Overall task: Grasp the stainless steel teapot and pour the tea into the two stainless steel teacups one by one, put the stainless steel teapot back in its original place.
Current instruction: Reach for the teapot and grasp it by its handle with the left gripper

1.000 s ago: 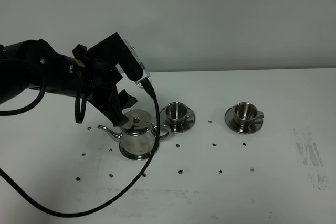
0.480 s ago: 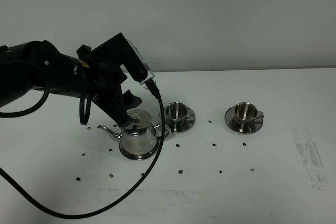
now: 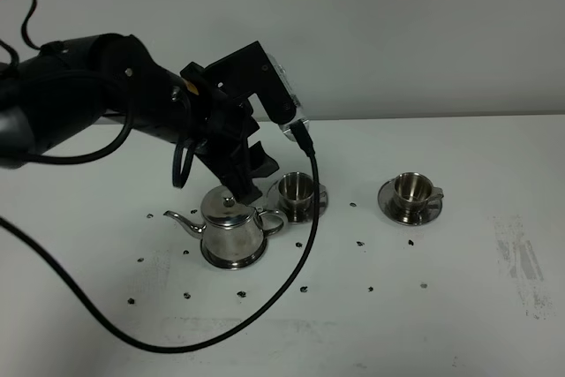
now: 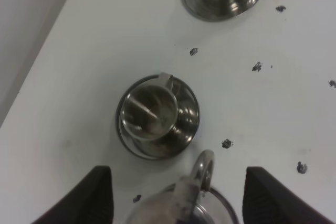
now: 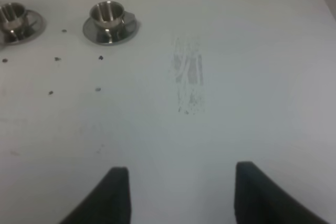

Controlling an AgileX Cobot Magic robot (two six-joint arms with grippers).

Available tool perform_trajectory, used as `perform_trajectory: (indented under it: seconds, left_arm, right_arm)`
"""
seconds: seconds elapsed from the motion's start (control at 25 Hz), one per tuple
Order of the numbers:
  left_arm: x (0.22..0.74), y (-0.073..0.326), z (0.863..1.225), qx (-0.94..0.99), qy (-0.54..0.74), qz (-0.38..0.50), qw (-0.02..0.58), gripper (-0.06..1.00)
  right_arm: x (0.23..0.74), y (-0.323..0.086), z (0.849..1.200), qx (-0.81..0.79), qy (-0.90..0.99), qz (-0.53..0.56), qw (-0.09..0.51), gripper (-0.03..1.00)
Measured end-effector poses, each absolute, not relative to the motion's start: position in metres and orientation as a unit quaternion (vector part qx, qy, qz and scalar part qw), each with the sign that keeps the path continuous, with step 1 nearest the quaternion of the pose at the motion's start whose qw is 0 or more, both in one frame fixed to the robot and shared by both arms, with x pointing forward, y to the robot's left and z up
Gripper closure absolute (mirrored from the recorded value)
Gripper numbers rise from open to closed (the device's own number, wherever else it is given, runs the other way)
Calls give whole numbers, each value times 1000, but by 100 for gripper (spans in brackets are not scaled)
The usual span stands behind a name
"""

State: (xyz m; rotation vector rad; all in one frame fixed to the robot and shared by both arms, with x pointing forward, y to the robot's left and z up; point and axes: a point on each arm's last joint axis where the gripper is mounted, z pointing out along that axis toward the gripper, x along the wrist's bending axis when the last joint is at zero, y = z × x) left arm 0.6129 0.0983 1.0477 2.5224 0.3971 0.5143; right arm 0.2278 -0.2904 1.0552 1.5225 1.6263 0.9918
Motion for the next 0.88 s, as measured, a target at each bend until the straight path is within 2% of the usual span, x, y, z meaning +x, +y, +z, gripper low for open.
perform_trajectory:
  seconds: [0.24,0.48,0.88]
  left_arm:
    - [649,80,1042,951,111,176,230,42]
    - [656,65,1007,968,78,135,198,41]
    - [651,57,993,978,46,128,160,31]
  right_arm:
    - [228,-290,1055,586,626,382,344,54]
    - [228,-290,1055,586,626,382,344,54]
    - [228,-290,1055,586,626,382,344,54]
